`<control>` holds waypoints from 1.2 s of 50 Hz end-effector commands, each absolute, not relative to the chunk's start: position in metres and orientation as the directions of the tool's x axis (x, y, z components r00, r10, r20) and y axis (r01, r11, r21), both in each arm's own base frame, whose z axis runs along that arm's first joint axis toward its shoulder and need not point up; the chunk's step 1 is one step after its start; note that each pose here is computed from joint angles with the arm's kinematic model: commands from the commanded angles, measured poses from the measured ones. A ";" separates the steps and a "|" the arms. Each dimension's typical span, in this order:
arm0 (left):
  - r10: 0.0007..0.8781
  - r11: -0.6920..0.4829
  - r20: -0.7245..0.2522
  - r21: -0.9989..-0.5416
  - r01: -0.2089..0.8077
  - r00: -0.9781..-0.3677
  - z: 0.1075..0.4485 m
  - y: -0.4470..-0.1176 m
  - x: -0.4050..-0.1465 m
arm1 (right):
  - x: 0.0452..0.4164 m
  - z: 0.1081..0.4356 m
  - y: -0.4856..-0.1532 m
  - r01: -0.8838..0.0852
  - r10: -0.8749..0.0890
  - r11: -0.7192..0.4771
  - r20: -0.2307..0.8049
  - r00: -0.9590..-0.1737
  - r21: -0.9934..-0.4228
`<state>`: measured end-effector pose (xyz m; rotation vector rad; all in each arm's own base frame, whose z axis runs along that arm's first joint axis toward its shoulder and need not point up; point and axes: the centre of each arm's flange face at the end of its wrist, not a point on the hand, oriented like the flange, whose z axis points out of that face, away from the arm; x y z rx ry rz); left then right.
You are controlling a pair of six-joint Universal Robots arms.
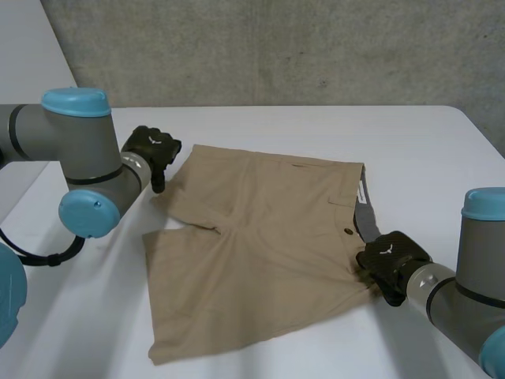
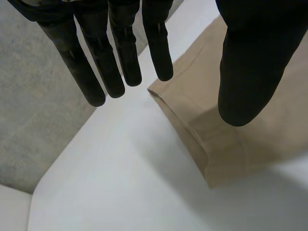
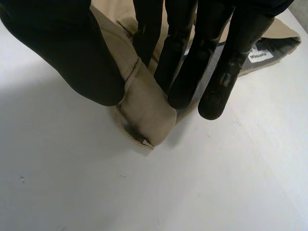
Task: Fold the shorts.
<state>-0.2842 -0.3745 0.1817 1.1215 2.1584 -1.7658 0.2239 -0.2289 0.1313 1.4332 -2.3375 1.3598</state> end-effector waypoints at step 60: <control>0.598 0.379 -0.206 -0.779 0.500 -0.774 0.178 -0.137 -0.229 | 0.230 0.149 -0.245 -0.543 -0.586 0.279 0.307 -0.750 -0.793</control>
